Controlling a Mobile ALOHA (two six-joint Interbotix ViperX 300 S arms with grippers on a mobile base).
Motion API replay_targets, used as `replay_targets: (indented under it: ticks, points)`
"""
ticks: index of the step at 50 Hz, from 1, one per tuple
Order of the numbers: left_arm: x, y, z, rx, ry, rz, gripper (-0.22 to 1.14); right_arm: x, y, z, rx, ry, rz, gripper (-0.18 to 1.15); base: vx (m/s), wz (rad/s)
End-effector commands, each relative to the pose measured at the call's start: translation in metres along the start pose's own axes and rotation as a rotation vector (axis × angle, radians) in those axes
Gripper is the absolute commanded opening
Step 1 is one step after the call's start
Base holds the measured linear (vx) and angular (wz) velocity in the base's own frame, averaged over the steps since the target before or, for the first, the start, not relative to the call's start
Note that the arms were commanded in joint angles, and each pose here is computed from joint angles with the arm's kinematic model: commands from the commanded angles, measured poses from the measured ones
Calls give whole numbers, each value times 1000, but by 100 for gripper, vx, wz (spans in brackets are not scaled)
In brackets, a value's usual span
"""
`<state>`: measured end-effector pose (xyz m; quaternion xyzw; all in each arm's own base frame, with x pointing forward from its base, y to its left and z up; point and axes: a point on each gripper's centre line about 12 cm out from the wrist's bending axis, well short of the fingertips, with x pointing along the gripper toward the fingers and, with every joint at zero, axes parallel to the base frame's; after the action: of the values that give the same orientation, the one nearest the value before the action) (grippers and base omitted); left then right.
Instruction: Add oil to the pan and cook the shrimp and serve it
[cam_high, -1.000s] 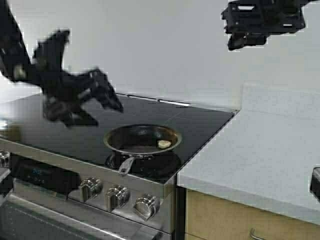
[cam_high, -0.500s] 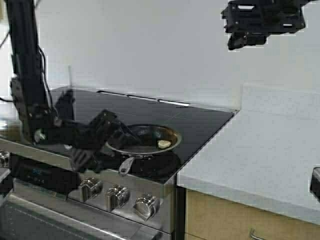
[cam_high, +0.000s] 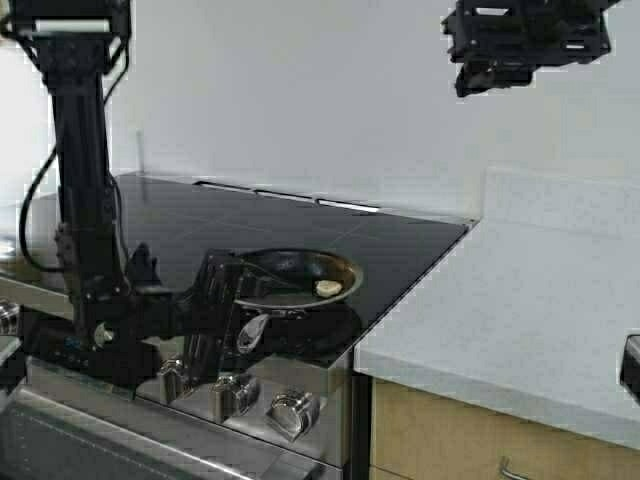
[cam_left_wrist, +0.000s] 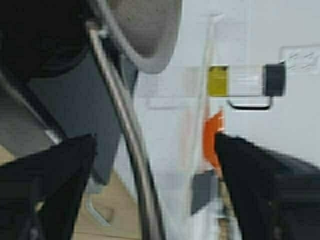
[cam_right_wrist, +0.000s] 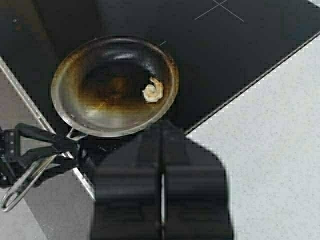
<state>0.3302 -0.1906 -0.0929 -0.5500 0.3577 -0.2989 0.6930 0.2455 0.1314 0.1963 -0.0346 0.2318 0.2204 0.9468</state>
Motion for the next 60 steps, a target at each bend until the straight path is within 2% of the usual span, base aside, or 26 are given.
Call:
replay_targets:
  ticks: [1,17,23,27,30,34,37,39,46,54,60]
  points:
    - [8,-6,4,-32,5,-75,101,-1,1,12,-1,-35,3,6,0,0]
    - [13,-8,3,-65,45,-112,100,-1,1,12,-3,-37,3,6,0,0]
    - [14,-8,3,-92,49,-115,90,-1,1,12,-1,-37,3,6,0,0]
    - [14,-8,3,-144,52,-114,70,-1,1,12,-1,-37,3,6,0,0]
    - [14,-8,4,-177,54,-115,47,-1,1,12,-1,-37,3,6,0,0]
    - [14,-9,4,-195,51,-117,6,-1,1,13,-3,-38,3,6,0,0]
    - [15,-11,5,-191,51,-120,-13,-1,1,13,-4,-38,3,6,0,0]
    - [15,-12,5,-188,51,-122,-13,-1,1,13,-4,-37,3,6,0,0]
    - [15,-19,7,-182,46,-140,8,-1,1,13,-3,-38,3,6,0,0]
    - [14,-27,9,-176,43,-165,2,-1,1,14,-2,-40,3,6,0,0]
    - [12,-35,11,-172,30,-178,3,-1,1,14,-2,-41,3,6,0,0]
